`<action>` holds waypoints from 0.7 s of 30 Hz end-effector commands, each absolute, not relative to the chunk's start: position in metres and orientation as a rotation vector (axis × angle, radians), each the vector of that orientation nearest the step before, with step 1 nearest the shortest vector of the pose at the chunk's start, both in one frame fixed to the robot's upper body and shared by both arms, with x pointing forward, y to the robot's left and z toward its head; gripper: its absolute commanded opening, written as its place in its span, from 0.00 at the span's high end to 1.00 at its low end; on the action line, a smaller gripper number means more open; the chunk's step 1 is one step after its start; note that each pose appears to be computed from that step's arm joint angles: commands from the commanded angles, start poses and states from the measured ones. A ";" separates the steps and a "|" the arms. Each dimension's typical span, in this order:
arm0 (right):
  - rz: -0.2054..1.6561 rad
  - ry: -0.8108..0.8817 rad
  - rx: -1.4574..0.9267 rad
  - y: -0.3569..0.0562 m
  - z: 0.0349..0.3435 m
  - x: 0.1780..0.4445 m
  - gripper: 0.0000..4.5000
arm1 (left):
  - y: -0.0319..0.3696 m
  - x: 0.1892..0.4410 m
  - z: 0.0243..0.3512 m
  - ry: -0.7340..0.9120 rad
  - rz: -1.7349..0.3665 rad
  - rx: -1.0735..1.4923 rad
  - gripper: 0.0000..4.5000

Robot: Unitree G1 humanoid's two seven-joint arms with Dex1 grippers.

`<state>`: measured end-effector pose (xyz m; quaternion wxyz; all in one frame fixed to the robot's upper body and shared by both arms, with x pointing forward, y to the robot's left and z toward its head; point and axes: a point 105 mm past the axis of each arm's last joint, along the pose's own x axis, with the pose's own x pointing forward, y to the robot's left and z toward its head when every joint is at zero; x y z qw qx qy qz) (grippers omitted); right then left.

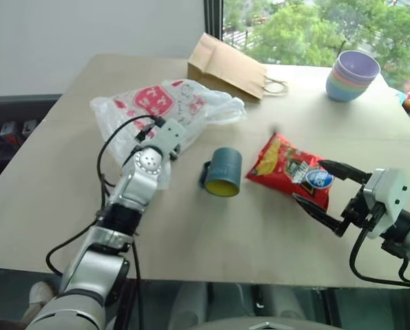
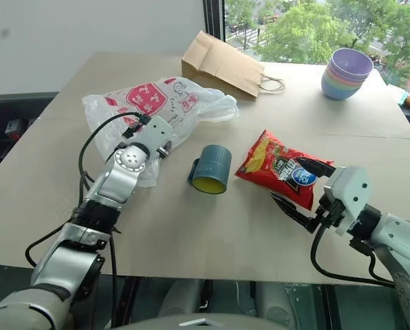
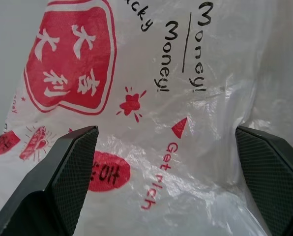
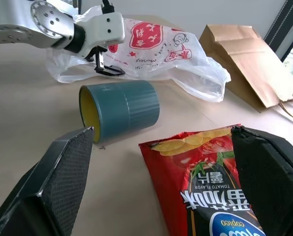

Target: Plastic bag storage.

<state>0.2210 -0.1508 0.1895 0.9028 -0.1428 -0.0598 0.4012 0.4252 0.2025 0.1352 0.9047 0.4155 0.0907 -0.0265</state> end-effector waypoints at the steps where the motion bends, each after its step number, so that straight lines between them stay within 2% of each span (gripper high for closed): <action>1: 0.828 -0.176 -0.324 -0.149 0.201 0.219 0.00 | 0.205 0.432 0.131 0.175 -0.027 0.893 0.01; 9: 0.832 -0.180 -0.329 -0.148 0.202 0.221 0.00 | 0.203 0.457 0.123 0.153 0.082 1.053 0.01; 13: 0.836 -0.183 -0.336 -0.147 0.203 0.219 0.00 | 0.190 0.461 0.121 0.166 0.057 0.911 0.01; 16: 0.828 -0.183 -0.335 -0.149 0.204 0.218 0.00 | 0.204 0.457 0.117 0.216 0.104 0.851 0.01; 18: 0.830 -0.179 -0.333 -0.148 0.202 0.217 0.00 | 0.214 0.456 0.108 0.276 0.134 0.797 0.12; 21: 0.834 -0.175 -0.330 -0.146 0.201 0.217 0.00 | 0.215 0.456 0.103 0.307 0.131 0.701 0.37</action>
